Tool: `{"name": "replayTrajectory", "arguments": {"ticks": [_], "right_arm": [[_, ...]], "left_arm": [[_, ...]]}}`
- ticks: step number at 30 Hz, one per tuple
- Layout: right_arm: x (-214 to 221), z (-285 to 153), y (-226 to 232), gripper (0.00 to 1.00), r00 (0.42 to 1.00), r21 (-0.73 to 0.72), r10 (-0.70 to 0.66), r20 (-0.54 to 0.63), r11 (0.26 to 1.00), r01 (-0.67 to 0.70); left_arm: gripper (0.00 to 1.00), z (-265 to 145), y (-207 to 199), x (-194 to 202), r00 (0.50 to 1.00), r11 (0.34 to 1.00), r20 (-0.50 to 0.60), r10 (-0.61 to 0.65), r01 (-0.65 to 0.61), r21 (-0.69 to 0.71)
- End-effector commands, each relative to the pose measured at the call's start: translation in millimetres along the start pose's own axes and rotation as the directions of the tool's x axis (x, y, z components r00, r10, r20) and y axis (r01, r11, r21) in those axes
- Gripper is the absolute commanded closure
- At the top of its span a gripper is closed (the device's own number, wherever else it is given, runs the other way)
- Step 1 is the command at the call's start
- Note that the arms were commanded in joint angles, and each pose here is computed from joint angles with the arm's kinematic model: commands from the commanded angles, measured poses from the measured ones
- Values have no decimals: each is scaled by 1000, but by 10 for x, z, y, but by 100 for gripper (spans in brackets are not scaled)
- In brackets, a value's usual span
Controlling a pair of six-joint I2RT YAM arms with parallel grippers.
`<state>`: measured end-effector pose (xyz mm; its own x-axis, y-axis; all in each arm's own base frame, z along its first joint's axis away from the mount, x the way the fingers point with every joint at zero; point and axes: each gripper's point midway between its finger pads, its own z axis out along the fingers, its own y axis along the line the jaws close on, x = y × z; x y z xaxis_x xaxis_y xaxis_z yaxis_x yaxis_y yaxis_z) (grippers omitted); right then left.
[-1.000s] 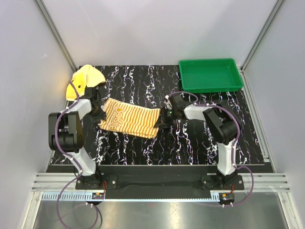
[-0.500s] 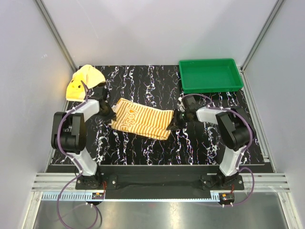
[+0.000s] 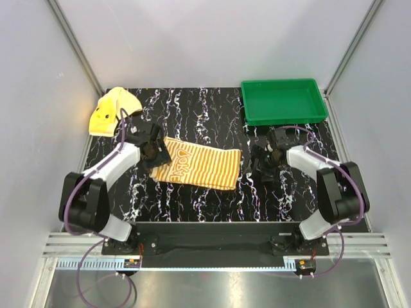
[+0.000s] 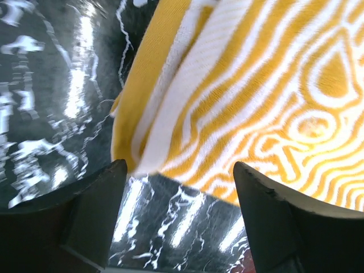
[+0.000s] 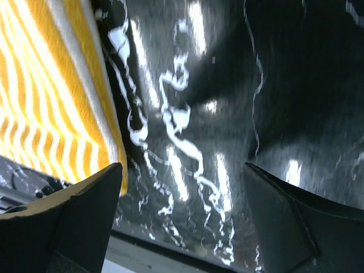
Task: Roll the towels
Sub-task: Fold the towel, then roll the towel
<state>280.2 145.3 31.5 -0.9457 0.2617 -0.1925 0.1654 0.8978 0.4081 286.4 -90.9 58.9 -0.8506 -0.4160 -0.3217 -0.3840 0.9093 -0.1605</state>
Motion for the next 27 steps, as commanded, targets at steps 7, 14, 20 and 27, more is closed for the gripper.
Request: {"name": "replayTrajectory", "arguments": {"ticks": [7,14,20,27], "right_arm": [[173,-408,196,7,992,-129,98,80,988,-87],[17,-973,-97,0,923,3,196,332,978,-209],[-41,-1576,-228,0,825,16,235,514,959,-283],[5,-2010,-261,0,740,-43,256,622,955,-295]], "left_arm": [[18,-1114,-873,-439,864,958,423,272,-286,-31],[23,-1079,-1865,404,744,825,438,505,-565,9],[25,-867,-2411,1072,639,710,409,651,-704,-30],[25,-556,-2522,1401,611,667,355,707,-743,-50]]}}
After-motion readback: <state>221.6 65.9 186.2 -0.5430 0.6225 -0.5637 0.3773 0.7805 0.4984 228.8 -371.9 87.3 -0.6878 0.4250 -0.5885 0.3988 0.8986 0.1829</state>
